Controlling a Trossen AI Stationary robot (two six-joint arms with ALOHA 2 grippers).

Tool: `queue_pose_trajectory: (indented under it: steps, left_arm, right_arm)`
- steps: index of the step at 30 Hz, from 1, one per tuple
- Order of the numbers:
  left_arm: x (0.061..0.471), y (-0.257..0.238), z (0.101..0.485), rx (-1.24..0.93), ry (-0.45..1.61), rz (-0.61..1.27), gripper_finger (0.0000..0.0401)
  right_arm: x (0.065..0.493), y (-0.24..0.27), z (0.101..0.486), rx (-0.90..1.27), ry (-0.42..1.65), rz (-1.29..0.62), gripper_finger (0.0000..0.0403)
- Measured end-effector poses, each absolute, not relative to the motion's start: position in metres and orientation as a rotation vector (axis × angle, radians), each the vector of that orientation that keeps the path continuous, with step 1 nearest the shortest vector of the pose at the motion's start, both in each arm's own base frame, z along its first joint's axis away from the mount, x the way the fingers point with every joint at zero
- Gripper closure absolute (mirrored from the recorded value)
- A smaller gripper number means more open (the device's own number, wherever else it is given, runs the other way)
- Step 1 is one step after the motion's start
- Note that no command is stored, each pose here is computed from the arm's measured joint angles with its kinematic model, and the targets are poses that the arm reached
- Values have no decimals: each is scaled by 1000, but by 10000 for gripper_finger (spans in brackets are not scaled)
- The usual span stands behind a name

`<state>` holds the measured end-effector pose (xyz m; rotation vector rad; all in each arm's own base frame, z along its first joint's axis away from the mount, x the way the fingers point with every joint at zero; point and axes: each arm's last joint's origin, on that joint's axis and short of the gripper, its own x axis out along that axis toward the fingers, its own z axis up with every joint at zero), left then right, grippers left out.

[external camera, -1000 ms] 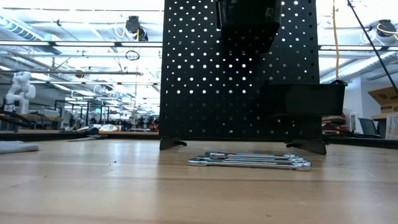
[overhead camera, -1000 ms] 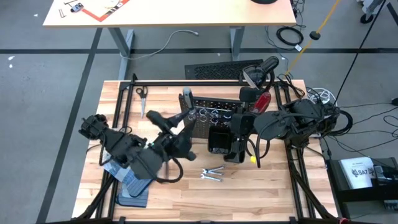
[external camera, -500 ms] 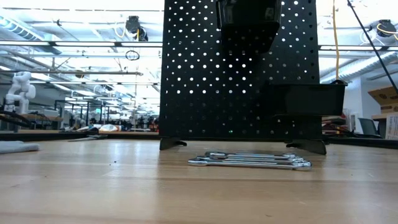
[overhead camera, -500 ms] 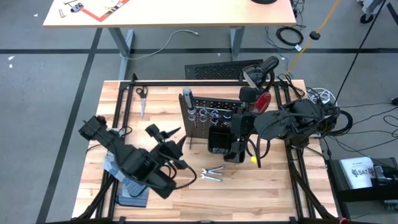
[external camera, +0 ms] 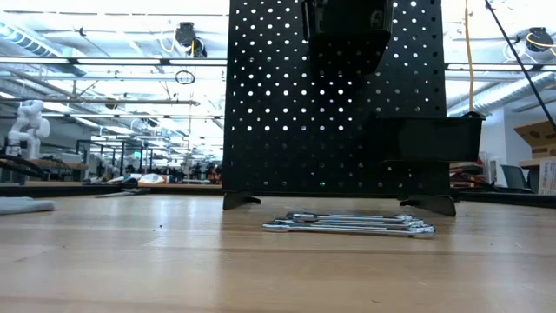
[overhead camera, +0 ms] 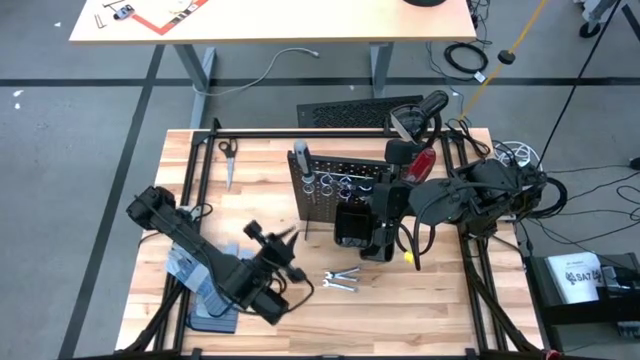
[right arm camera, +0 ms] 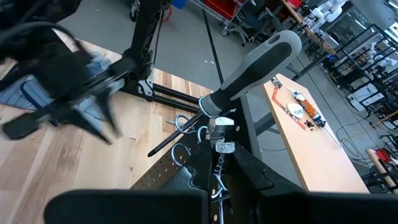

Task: Hang tools onto peg board
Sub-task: Unhang the black pliers from the black peg board

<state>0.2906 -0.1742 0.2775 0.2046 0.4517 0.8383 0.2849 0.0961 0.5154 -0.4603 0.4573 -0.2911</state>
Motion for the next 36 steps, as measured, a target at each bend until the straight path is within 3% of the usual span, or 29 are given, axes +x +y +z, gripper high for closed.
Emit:
queue_pose_trajectory:
  steps: [3, 10, 14, 17, 23, 29, 36]
  left_arm:
    - [301, -185, 273, 192, 408, 783, 390]
    - [335, -206, 304, 303, 358, 504, 396]
    - [346, -220, 340, 428, 158, 252, 396]
    - [329, -216, 373, 509, 59, 216, 397]
    - [265, -179, 438, 422, -39, 156, 397]
    - [226, -133, 427, 344, 38, 229, 398]
    - [203, -80, 360, 230, 154, 387, 394]
  right_arm:
    - [285, 96, 516, -461, 455, -291, 386]
    - [285, 96, 516, -459, 454, -290, 387]
    - [285, 96, 516, -454, 453, -289, 387]
    - [285, 96, 516, -452, 454, -290, 387]
    - [284, 98, 514, -432, 463, -292, 387]
    - [284, 97, 514, -432, 462, -292, 387]
    - [284, 97, 514, -434, 463, -291, 387]
